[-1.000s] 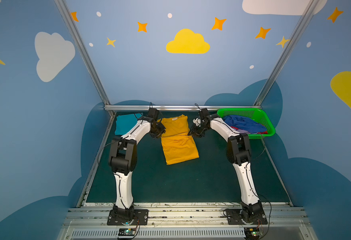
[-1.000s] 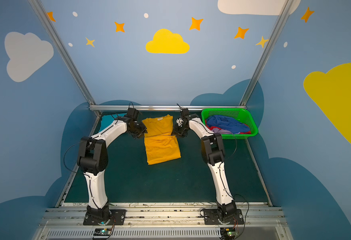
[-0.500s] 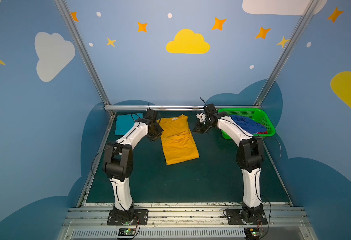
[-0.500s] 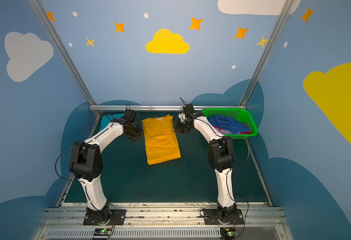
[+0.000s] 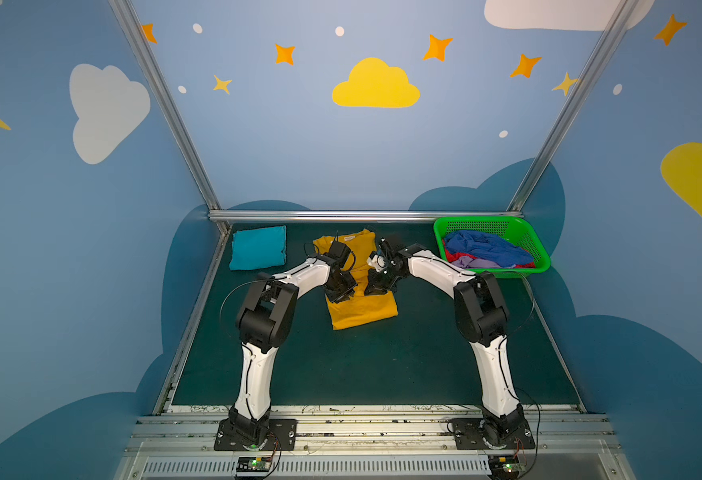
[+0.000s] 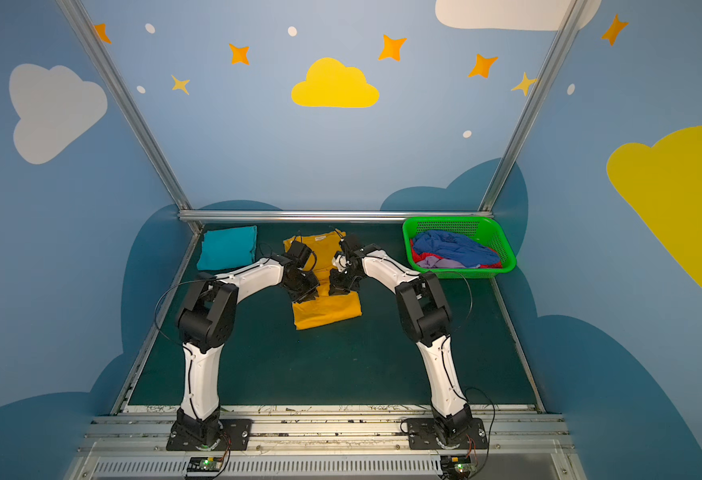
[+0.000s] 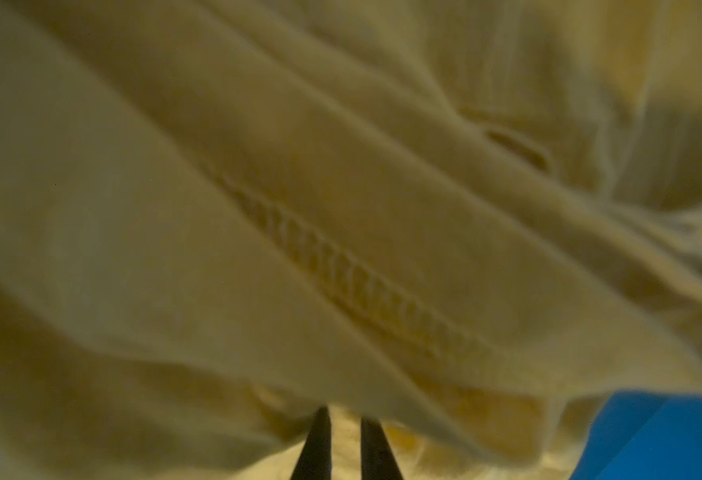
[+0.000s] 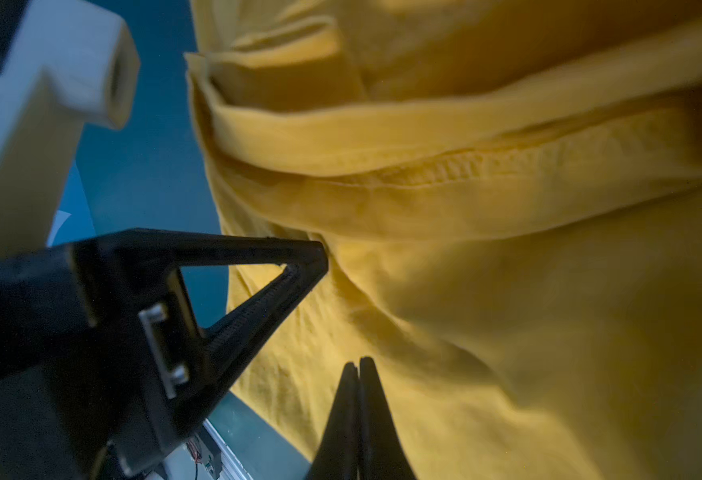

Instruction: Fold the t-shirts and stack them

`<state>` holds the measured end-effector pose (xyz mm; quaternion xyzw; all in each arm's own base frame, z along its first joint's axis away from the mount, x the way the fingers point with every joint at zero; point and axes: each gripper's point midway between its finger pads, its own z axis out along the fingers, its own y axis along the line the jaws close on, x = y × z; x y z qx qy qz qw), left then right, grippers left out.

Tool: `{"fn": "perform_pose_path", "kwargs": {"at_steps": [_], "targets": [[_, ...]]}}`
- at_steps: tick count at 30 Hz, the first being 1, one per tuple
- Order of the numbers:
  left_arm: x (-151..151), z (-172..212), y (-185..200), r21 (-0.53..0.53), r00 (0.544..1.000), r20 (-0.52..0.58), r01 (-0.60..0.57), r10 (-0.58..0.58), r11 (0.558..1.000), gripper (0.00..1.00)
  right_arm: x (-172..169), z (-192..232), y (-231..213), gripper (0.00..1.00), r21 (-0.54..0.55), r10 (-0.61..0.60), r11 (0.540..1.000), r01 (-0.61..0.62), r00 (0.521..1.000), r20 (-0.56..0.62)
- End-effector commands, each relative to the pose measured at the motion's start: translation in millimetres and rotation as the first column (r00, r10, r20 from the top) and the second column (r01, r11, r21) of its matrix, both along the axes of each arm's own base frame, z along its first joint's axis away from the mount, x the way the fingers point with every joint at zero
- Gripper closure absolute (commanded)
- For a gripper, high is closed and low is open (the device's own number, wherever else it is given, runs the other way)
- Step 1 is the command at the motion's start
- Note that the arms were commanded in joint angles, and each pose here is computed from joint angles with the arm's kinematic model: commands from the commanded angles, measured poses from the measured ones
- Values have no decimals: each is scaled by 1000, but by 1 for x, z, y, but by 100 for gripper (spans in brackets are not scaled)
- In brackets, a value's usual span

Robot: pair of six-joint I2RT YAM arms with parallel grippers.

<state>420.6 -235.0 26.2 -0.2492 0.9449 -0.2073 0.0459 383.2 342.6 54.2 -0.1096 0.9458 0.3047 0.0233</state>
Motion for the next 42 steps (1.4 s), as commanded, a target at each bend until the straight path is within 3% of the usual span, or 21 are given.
{"fn": "perform_pose_path", "kwargs": {"at_steps": [1,11,17,19,23,28,32,37,40,42], "targets": [[36,13,-9,-48,997,74,-13,17,999,83,24,0,-2,100,22,-28,999,28,999,37],[91,11,4,-126,992,99,-71,84,990,82,104,-6,-1,100,99,-129,988,121,988,84],[119,15,2,-219,987,122,-74,102,973,79,155,27,16,94,290,-158,954,77,950,268],[126,21,1,-230,986,134,-66,98,971,77,172,24,12,94,272,-193,957,99,919,343],[135,53,-2,-274,979,185,-38,91,961,69,185,34,5,100,274,-235,952,138,902,362],[116,128,6,-234,949,311,30,46,972,58,156,79,-14,99,191,-194,974,119,874,446],[67,151,23,-138,946,322,25,21,990,47,106,96,-51,82,109,-206,978,175,873,443],[-9,106,45,-41,981,193,-4,12,999,28,30,66,-89,47,5,-217,975,223,942,255],[-52,67,52,-31,994,105,-27,30,999,24,-13,40,-105,39,-81,-210,973,218,973,100],[-73,47,52,-58,997,66,-46,49,997,29,-33,24,-104,39,-90,-184,979,184,983,11]]}}
